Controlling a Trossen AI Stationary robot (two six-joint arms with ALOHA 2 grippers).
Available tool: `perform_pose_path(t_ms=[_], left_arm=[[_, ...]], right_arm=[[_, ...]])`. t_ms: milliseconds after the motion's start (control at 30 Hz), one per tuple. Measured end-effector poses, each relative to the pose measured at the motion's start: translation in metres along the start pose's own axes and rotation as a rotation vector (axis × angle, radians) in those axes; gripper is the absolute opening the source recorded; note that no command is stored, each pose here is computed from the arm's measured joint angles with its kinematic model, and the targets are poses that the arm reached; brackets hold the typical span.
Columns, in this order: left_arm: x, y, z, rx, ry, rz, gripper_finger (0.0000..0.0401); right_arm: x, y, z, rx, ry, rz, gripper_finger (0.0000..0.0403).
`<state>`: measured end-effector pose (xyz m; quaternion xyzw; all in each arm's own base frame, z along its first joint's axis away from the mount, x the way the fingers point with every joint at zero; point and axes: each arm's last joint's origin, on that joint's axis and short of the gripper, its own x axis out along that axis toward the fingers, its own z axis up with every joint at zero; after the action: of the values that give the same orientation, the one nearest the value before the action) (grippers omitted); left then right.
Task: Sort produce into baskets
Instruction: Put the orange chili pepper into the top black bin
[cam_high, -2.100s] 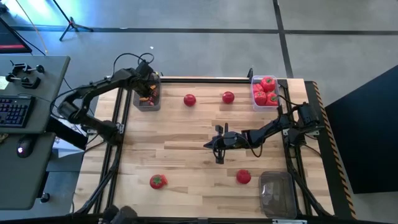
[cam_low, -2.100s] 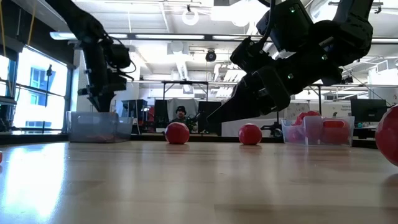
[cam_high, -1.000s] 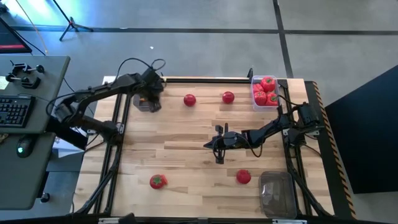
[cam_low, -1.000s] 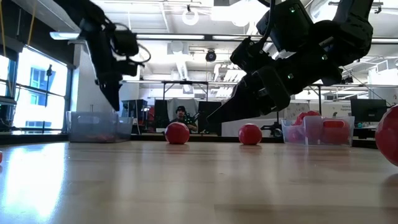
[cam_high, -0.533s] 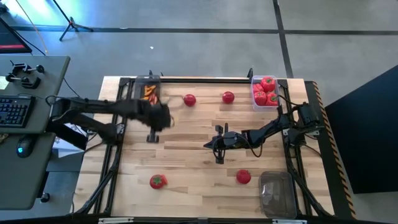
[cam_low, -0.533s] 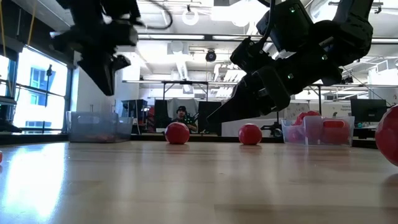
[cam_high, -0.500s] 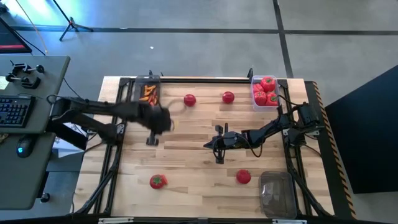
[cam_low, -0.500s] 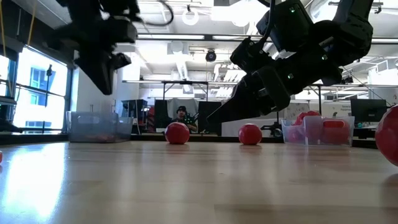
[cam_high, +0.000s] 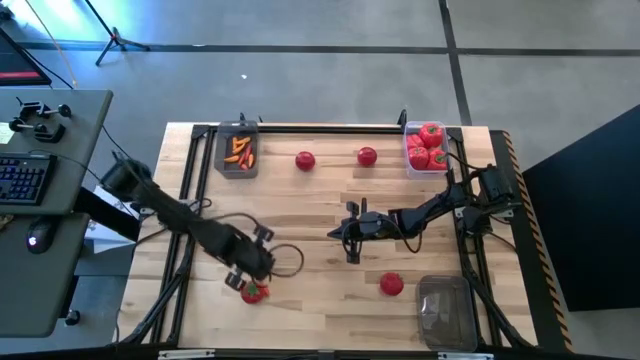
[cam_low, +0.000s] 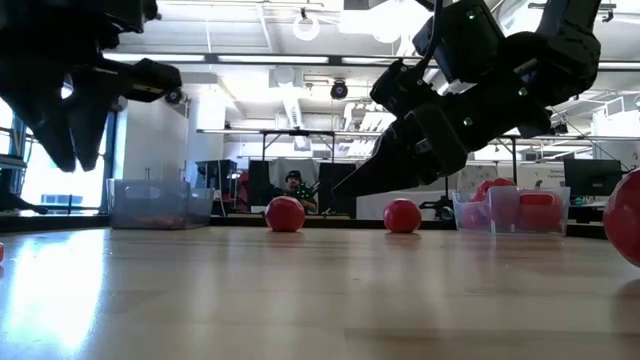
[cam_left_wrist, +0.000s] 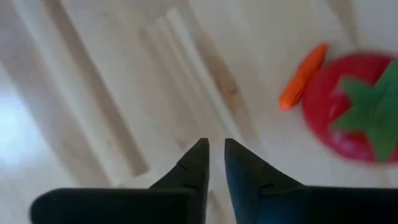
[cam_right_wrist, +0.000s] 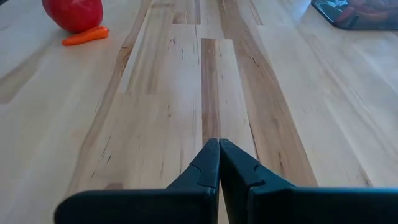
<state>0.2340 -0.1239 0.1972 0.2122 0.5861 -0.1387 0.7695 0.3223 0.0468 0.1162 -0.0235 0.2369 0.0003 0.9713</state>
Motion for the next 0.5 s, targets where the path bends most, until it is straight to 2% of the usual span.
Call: perform_pose_path(t_ms=[300, 500], left_arm=[[0.004, -0.009, 0.05, 0.007, 0.039, -0.102, 0.0107], [0.015, -0.018, 0.062, 0.032, 0.107, -0.183, 0.0132]], right_arm=[[0.0, 0.0, 0.0, 0.027, -0.001, 0.0, 0.0], [0.0, 0.0, 0.0, 0.046, -0.001, 0.0, 0.0]])
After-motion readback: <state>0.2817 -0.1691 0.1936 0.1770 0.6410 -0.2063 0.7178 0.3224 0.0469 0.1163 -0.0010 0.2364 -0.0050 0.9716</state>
